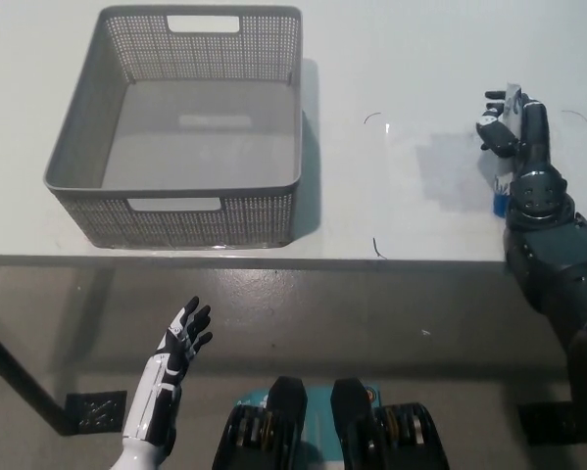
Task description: Use the right hand to pick up a shampoo and place it into a container on the left side
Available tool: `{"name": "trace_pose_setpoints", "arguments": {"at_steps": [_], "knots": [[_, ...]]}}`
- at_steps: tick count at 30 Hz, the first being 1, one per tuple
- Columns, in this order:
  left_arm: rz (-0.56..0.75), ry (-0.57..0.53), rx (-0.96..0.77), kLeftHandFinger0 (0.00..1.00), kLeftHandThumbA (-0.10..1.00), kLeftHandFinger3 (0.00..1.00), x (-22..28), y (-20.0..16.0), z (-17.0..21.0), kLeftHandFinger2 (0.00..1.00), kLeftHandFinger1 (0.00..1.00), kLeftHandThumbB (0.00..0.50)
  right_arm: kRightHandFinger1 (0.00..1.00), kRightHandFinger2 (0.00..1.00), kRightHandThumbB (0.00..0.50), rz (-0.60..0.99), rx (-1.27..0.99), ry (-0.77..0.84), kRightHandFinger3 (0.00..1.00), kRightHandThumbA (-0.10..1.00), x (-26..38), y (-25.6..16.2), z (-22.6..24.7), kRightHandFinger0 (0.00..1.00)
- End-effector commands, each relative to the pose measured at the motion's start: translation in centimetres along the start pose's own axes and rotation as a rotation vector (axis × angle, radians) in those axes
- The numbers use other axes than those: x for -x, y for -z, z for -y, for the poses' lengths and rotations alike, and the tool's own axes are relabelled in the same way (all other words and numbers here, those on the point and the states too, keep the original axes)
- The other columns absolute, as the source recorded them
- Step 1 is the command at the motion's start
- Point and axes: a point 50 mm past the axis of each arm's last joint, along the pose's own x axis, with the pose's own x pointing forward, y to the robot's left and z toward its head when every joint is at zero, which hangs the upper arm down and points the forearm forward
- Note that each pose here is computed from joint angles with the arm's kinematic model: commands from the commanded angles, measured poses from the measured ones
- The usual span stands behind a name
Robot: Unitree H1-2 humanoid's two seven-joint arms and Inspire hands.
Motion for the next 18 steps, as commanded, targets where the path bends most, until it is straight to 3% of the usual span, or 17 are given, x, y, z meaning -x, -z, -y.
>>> {"name": "trace_pose_setpoints", "arguments": {"at_steps": [1,5,18], "knots": [[0.049,0.006,0.008,0.98,0.98,1.00,-0.9,-0.8,-0.2,1.00,1.00,0.263,0.24,0.69,0.150,0.171,-0.105,0.062,0.68,-0.10,-1.4,-5.6,1.3,0.00],[0.047,0.007,0.010,0.98,0.98,1.00,-1.0,-0.9,-0.3,1.00,1.00,0.267,0.22,0.65,0.159,0.244,-0.151,0.054,0.64,-0.10,-1.5,-8.3,0.7,0.00],[0.037,-0.001,0.012,0.97,0.97,1.00,-0.8,-0.6,-0.3,1.00,1.00,0.274,0.20,0.66,0.127,0.506,-0.234,-0.015,0.73,-0.10,1.0,-18.3,-2.2,0.00]]}}
